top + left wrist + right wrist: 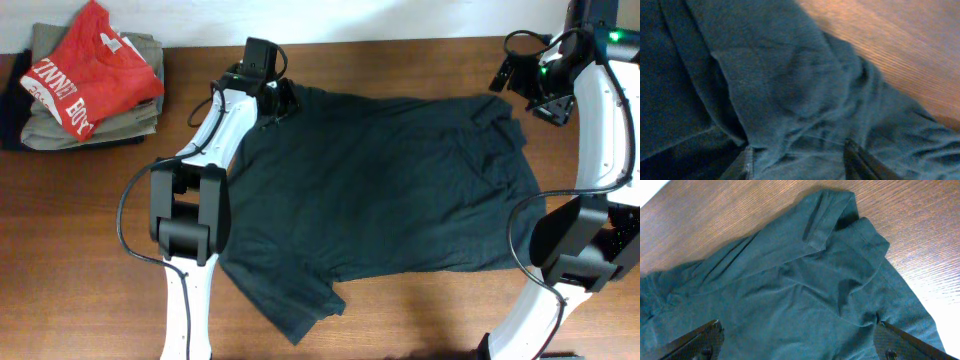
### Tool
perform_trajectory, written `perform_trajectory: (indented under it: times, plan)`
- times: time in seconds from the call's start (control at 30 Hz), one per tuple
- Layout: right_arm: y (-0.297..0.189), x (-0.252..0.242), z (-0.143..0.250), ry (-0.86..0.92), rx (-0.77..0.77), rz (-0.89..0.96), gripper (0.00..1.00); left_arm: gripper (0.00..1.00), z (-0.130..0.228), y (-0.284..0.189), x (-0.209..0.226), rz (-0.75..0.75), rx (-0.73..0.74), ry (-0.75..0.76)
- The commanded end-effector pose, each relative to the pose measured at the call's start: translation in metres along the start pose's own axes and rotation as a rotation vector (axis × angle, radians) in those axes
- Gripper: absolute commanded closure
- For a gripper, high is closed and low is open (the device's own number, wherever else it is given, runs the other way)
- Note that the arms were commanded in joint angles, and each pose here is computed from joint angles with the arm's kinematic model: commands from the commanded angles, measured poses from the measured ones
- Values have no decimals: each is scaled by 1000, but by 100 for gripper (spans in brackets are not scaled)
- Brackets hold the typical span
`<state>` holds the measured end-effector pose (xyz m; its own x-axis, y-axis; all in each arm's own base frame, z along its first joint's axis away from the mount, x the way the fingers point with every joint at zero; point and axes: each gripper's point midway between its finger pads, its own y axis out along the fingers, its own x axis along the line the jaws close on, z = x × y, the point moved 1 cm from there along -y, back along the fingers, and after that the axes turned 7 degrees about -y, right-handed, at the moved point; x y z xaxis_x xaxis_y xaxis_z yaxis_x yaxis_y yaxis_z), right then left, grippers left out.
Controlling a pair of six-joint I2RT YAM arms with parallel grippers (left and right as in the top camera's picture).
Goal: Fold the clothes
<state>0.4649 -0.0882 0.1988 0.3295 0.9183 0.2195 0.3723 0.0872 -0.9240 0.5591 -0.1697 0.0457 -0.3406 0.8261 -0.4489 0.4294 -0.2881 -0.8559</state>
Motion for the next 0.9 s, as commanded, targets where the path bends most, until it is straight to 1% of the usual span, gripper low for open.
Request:
perform_trajectory:
  times: [0.0, 0.03, 0.07, 0.1, 0.13, 0.2, 0.3, 0.37, 0.47, 0.6, 0.63, 0.73, 0.83, 0.87]
  plan:
    - [10, -3, 1, -4, 15, 21, 1, 69, -1, 7, 10, -19, 2, -12]
    - [12, -3, 1, -4, 18, 25, 1, 75, -2, 7, 11, -20, 1, -13]
    - [15, -5, 1, -3, 22, 30, 1, 78, -3, 7, 12, -21, 1, -16]
    - [20, -6, 0, -2, 28, 32, 1, 87, -4, 7, 14, -26, -1, -20]
    - [24, -7, -1, -3, 28, 34, 1, 91, -6, 6, 16, -31, -6, -23]
    - [28, -7, -5, -5, 14, 32, 1, 91, -10, 6, 20, -38, -14, -29]
    - [28, -4, -27, -19, -79, 21, 1, 99, -17, 4, 29, -59, -32, -41]
    - [29, -3, -37, -48, -119, 20, 1, 99, -19, 4, 31, -62, -33, -46]
    - [42, -15, -45, -45, -137, 87, 1, 99, -19, 3, 31, -62, -33, -46]
    - [85, -26, -34, -33, -51, 101, 1, 99, -19, 4, 31, -62, -33, -46]
    - [95, -26, -30, -32, -29, 97, 0, 99, -19, 4, 31, -62, -33, -46]
    - [121, -25, -24, -36, 9, 92, 8, 99, -19, 4, 32, -63, -31, -46]
    - [140, -25, -19, -43, 33, 94, 9, 99, -18, 4, 32, -66, -28, -47]
    - [145, -24, -18, -47, 39, 94, 14, 99, -18, 4, 33, -67, -28, -47]
